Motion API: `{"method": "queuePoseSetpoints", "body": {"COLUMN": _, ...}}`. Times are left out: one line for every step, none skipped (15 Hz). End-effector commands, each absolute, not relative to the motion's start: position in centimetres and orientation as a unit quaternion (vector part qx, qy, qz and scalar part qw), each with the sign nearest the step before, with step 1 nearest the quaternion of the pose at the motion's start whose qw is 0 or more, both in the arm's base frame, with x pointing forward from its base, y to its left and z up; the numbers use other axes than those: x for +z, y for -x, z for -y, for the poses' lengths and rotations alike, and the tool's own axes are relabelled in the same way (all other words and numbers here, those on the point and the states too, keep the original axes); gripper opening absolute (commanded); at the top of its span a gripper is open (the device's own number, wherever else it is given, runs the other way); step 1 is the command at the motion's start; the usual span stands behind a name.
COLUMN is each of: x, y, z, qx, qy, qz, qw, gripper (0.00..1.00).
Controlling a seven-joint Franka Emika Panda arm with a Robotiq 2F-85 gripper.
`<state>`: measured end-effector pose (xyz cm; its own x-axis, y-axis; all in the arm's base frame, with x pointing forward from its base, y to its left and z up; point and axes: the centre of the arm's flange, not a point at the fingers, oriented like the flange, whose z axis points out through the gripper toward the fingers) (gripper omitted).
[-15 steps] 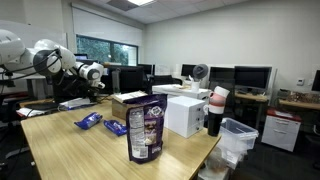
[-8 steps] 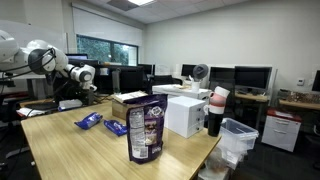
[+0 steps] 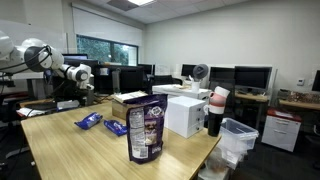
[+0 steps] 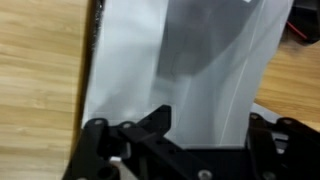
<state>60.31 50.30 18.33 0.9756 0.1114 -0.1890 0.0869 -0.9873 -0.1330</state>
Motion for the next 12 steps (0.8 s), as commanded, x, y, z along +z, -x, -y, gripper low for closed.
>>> {"method": "queuePoseSetpoints", "body": {"x": 19.2, "y": -58.3, "z": -48.9, "qx": 0.097, "qy": 0.994, "qz": 0.037, "qw": 0.042, "gripper": 0.35}}
{"method": "queuePoseSetpoints", "body": {"x": 19.4, "y": -58.4, "z": -49.0, "qx": 0.098, "qy": 0.994, "qz": 0.039, "qw": 0.043, "gripper": 0.38}}
{"method": "queuePoseSetpoints", "body": {"x": 19.5, "y": -58.4, "z": -49.0, "qx": 0.098, "qy": 0.993, "qz": 0.04, "qw": 0.043, "gripper": 0.36}}
{"method": "queuePoseSetpoints", "body": {"x": 19.6, "y": -58.4, "z": -49.1, "qx": 0.097, "qy": 0.994, "qz": 0.04, "qw": 0.04, "gripper": 0.12}}
{"method": "queuePoseSetpoints", "body": {"x": 19.5, "y": -58.5, "z": -49.3, "qx": 0.098, "qy": 0.994, "qz": 0.042, "qw": 0.038, "gripper": 0.12}}
{"method": "queuePoseSetpoints", "body": {"x": 19.0, "y": -57.9, "z": -50.1, "qx": 0.106, "qy": 0.993, "qz": 0.047, "qw": 0.036, "gripper": 0.08}}
{"method": "queuePoseSetpoints", "body": {"x": 19.0, "y": -58.0, "z": -50.0, "qx": 0.114, "qy": 0.991, "qz": 0.052, "qw": 0.036, "gripper": 0.06}}
{"method": "queuePoseSetpoints", "body": {"x": 19.0, "y": -58.2, "z": -49.9, "qx": 0.128, "qy": 0.989, "qz": 0.061, "qw": 0.037, "gripper": 0.04}}
{"method": "queuePoseSetpoints", "body": {"x": 18.8, "y": -58.3, "z": -49.7, "qx": 0.149, "qy": 0.985, "qz": 0.073, "qw": 0.041, "gripper": 0.02}}
{"method": "queuePoseSetpoints", "body": {"x": 19.0, "y": -58.7, "z": -49.3, "qx": 0.17, "qy": 0.981, "qz": 0.086, "qw": 0.047, "gripper": 0.01}}
{"method": "queuePoseSetpoints", "body": {"x": 19.1, "y": -58.8, "z": -49.0, "qx": 0.183, "qy": 0.977, "qz": 0.093, "qw": 0.05, "gripper": 0.01}}
{"method": "queuePoseSetpoints", "body": {"x": 19.3, "y": -59.0, "z": -48.6, "qx": 0.197, "qy": 0.974, "qz": 0.098, "qw": 0.053, "gripper": 0.04}}
